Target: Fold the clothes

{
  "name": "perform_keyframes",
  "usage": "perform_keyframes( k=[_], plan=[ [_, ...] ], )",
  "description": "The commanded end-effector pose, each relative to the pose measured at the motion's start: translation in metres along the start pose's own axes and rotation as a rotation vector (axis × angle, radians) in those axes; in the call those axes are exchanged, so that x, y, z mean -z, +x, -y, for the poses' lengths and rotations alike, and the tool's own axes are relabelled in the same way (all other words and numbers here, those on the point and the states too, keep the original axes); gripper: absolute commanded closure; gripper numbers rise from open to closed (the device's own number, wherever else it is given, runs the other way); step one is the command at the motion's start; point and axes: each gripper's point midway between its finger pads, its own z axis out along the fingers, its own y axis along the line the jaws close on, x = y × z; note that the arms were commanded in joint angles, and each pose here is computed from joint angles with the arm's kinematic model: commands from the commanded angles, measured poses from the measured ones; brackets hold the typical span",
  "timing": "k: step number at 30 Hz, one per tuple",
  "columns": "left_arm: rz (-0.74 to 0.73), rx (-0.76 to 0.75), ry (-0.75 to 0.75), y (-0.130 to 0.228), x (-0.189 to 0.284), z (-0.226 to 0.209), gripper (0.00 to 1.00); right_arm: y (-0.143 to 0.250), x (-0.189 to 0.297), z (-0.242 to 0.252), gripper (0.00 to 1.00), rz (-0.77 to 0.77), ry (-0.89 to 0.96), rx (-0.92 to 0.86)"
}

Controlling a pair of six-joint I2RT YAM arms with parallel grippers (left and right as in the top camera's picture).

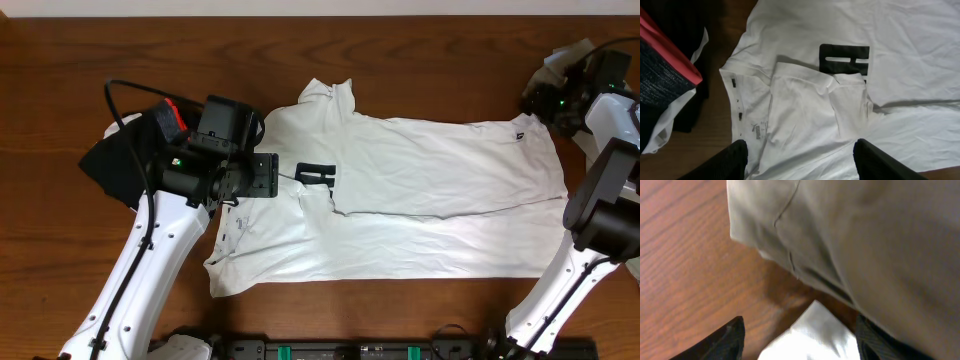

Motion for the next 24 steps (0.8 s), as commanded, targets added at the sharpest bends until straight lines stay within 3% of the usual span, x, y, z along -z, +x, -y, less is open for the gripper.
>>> perform_keyframes(
  k=[1,8,13,18,24],
  plan=[
    [0.013,-0.014,0.007,-0.006,0.003,0.001,0.3,0.005,-0.015,0.003,0.36,-0.015,0.019,0.013],
    [0.026,-0.014,0.01,-0.009,0.003,0.002,0.3,0.013,-0.017,-0.004,0.76,-0.045,0.018,0.024],
    [0.027,-0.014,0.01,-0.009,0.003,0.002,0.3,0.022,-0.01,-0.004,0.99,-0.086,0.026,0.012],
    [0.037,-0.015,0.013,-0.012,0.003,0.002,0.3,0.01,0.019,-0.011,0.99,-0.05,0.021,0.023],
    [0.056,-0.015,0.017,-0.016,0.003,0.004,0.3,-0.015,0.095,-0.035,0.99,0.06,0.003,0.092]
  ],
)
